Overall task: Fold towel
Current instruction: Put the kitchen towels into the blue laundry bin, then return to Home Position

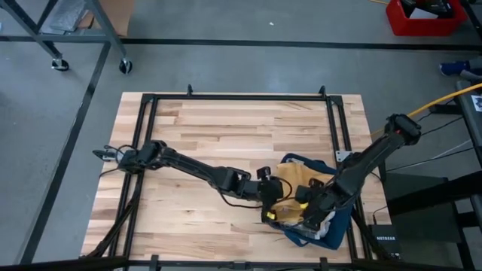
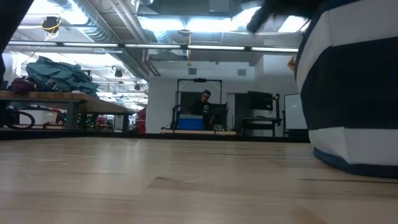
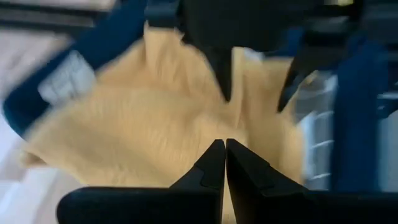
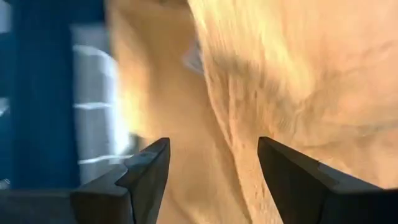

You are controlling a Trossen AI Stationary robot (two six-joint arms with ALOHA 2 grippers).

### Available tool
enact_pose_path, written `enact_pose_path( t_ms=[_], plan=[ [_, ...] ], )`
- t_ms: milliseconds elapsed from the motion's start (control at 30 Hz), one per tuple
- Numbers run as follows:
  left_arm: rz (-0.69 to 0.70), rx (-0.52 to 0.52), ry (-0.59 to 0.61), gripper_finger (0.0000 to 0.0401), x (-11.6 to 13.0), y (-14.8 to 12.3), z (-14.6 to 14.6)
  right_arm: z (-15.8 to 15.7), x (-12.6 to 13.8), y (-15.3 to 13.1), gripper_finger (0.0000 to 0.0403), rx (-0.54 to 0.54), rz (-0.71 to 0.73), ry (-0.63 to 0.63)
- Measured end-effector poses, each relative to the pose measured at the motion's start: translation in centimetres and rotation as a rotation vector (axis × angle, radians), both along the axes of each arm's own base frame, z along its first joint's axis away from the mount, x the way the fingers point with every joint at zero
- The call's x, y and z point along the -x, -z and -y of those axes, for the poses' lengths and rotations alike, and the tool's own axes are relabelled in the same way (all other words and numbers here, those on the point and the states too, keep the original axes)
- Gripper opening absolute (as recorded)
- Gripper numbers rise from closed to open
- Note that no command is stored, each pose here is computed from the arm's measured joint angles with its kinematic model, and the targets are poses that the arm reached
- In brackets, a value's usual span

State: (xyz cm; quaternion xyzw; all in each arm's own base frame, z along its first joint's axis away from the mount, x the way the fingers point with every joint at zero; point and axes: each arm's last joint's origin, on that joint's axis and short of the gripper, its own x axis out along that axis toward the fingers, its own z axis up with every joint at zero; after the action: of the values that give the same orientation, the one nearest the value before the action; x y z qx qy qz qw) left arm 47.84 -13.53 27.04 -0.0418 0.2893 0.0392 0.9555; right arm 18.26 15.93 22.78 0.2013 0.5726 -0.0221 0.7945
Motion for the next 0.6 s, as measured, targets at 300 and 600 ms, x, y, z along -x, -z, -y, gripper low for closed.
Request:
enact_pose_path(
  t_ms=[300, 600],
  plan=[
    [0.126, -0.133, 0.084, 0.0008, 3.5, -7.5, -0.8, 2.0, 1.4, -7.4, 0.0248, 0.013, 0.241, 0.039],
    [0.218, -0.268, 0.095, 0.0008, 12.0, -17.1, -3.4, 5.6, 4.9, -16.7, 0.0248, 0.026, 0.367, -0.025]
  ],
)
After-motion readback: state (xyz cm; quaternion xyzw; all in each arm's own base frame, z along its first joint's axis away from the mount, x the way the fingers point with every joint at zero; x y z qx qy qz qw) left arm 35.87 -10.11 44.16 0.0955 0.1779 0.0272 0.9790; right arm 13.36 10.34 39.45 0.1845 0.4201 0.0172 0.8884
